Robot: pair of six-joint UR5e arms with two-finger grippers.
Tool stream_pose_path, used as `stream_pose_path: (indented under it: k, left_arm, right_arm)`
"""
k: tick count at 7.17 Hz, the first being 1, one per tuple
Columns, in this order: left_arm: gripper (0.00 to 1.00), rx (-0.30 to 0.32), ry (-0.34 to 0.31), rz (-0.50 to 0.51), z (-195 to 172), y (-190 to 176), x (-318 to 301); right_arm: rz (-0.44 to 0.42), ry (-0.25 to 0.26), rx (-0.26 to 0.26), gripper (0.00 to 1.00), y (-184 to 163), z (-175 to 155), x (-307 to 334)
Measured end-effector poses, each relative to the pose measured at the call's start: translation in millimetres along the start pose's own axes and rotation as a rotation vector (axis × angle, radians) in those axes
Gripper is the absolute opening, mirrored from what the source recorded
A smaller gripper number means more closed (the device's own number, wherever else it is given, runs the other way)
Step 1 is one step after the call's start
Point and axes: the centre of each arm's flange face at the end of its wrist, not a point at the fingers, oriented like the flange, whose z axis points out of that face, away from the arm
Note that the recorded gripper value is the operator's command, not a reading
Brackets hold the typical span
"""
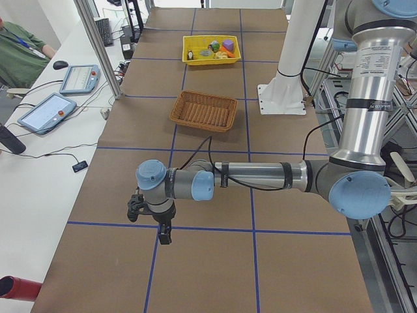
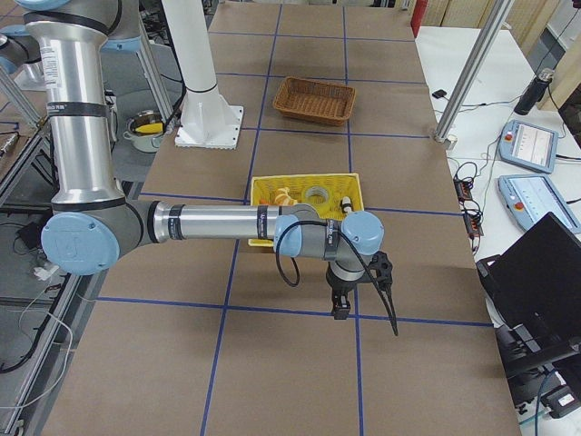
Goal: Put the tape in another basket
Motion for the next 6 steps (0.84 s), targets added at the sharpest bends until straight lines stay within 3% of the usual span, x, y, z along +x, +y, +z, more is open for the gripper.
stream_pose_path:
  k: [6]
  left_arm:
    - [0.98,-0.003,0.0,-0.001,1.7,-0.2,-1.4]
  right_arm:
    - [-0.007,0.002,0.014,1.0,-4.5,-4.8,-3.9]
